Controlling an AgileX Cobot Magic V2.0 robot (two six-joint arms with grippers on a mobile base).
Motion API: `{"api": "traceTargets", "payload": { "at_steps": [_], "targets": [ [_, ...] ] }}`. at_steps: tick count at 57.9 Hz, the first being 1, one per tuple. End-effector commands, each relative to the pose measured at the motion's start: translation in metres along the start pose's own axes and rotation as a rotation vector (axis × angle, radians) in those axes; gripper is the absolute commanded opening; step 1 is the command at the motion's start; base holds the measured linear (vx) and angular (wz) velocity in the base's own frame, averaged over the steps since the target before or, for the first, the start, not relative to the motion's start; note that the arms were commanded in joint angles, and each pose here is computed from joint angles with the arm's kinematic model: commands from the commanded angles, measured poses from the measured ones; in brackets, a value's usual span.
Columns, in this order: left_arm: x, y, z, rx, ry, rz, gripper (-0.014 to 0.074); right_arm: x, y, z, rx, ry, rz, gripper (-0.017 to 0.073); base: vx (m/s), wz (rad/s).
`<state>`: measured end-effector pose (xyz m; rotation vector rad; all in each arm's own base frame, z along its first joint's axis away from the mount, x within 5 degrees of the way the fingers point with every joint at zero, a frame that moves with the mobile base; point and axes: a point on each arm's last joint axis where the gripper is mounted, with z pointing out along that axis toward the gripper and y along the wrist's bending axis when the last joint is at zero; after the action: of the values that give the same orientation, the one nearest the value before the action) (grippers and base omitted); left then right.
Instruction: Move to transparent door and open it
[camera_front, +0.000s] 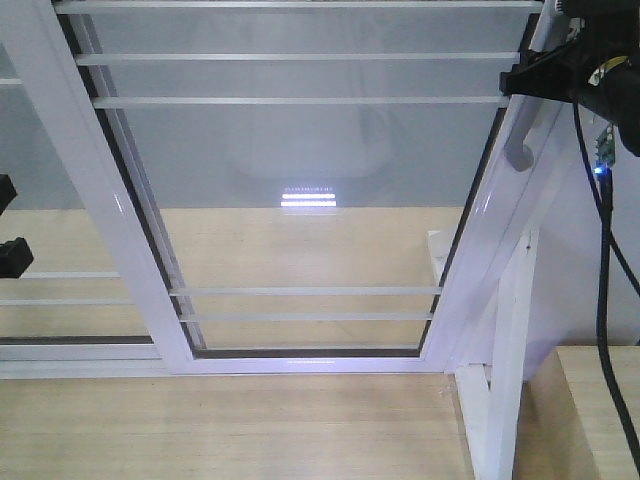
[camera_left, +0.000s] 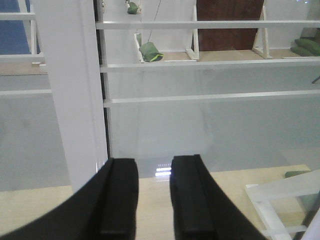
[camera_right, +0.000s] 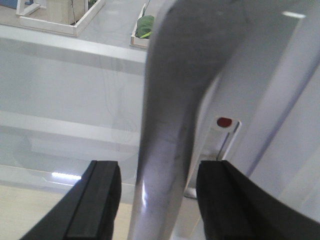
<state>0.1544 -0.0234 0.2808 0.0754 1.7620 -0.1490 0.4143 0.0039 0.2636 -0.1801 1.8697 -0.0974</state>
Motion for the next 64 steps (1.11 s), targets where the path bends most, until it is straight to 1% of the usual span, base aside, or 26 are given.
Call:
{"api": "traceTargets", "payload": {
  "at_steps": [1,13,19,27,33,36,39,44,52,64],
  "targets": [
    [-0.019,0.0,-0.001,-0.002,-0.112,-0.015,0.0329,-0.036,-0.006,-0.006,0.024,-0.174,-0.021,0.0421,0.0,0.0],
    [-0.019,0.0,-0.001,-0.002,-0.109,-0.015,0.0329,-0.036,-0.006,0.008,0.022,-0.179,-0.019,0.0401,0.0,0.0],
    [-0.018,0.0,-0.001,-0.001,-0.099,-0.015,0.0329,-0.035,-0.006,0.01,0.021,-0.183,-0.005,0.0379,0.0,0.0],
    [-0.017,-0.001,-0.001,-0.001,-0.092,-0.015,0.0329,-0.035,-0.006,0.01,0.017,-0.182,0.036,0.0349,0.0,0.0],
    [-0.017,-0.001,-0.001,0.0,-0.09,-0.015,0.0329,-0.034,-0.005,0.01,0.012,-0.171,0.082,0.0334,0.0,0.0],
    [-0.017,-0.001,-0.001,0.0,-0.09,-0.015,0.0329,-0.034,-0.005,0.01,0.01,-0.166,0.097,0.0333,0.0,0.0],
    [-0.017,-0.001,-0.001,0.0,-0.09,-0.015,0.0329,-0.033,-0.004,0.01,0.008,-0.164,0.099,0.0333,0.0,0.0],
    [-0.017,-0.001,-0.001,0.0,-0.09,-0.015,0.0329,-0.035,0.004,0.01,-0.011,-0.164,0.077,0.0333,0.0,0.0],
    [-0.017,-0.001,-0.001,0.0,-0.089,-0.016,0.0329,-0.039,0.029,0.01,-0.067,-0.173,0.058,0.0333,0.0,0.0],
    [-0.017,-0.001,-0.001,0.0,-0.089,-0.016,0.0329,-0.044,0.063,0.006,-0.144,-0.193,0.046,0.0333,0.0,0.0]
  ]
}}
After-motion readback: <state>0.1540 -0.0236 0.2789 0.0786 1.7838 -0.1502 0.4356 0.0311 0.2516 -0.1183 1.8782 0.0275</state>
